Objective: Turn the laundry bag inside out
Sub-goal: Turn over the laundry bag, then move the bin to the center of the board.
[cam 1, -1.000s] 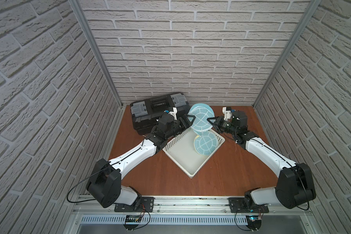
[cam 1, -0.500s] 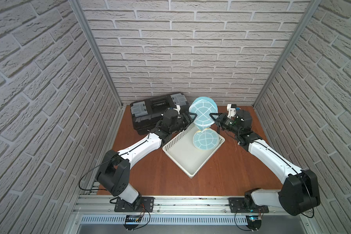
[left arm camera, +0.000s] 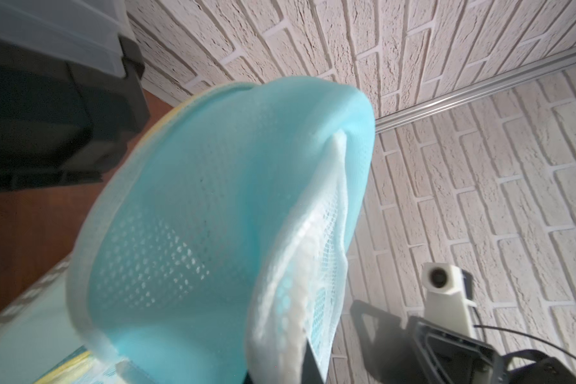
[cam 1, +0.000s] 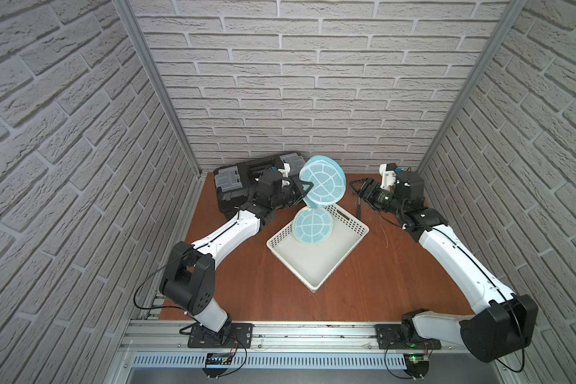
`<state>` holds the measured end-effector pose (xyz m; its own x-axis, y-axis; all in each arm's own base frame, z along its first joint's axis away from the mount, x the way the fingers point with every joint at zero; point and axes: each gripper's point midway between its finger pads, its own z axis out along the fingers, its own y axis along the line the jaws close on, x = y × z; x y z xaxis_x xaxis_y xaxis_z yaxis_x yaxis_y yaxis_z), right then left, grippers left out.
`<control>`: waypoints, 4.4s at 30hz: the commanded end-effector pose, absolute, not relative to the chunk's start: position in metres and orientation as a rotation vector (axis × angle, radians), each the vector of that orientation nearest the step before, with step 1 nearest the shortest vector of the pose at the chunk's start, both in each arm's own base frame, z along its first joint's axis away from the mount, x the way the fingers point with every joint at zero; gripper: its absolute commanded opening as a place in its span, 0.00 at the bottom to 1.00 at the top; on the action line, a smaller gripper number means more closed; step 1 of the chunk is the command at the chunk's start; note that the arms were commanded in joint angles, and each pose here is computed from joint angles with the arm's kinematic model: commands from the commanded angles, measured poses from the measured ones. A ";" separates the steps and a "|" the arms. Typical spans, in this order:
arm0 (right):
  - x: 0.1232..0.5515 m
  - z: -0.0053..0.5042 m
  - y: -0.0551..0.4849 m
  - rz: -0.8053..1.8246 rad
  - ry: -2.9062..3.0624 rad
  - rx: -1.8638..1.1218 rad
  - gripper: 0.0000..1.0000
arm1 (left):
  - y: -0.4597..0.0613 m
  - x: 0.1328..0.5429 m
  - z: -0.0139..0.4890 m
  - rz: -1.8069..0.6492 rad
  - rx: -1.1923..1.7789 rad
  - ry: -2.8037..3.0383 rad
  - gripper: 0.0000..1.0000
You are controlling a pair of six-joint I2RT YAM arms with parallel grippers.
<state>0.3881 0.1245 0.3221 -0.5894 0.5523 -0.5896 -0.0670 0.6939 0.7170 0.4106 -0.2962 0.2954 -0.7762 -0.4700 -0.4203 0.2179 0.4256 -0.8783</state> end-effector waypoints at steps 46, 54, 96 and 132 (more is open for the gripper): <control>0.377 0.404 0.146 1.167 1.930 -0.151 0.70 | -0.320 0.320 0.364 -1.478 0.688 2.047 0.00; 0.375 0.397 0.165 1.123 1.986 -0.252 0.63 | -0.323 0.318 0.364 -1.482 0.703 2.043 0.00; 0.351 0.268 0.049 0.509 2.293 0.212 0.70 | -0.274 0.320 0.437 -1.160 0.635 1.539 0.00; 0.425 0.066 0.112 0.174 2.796 -0.702 0.15 | -0.210 0.304 0.473 -1.089 0.385 1.548 0.00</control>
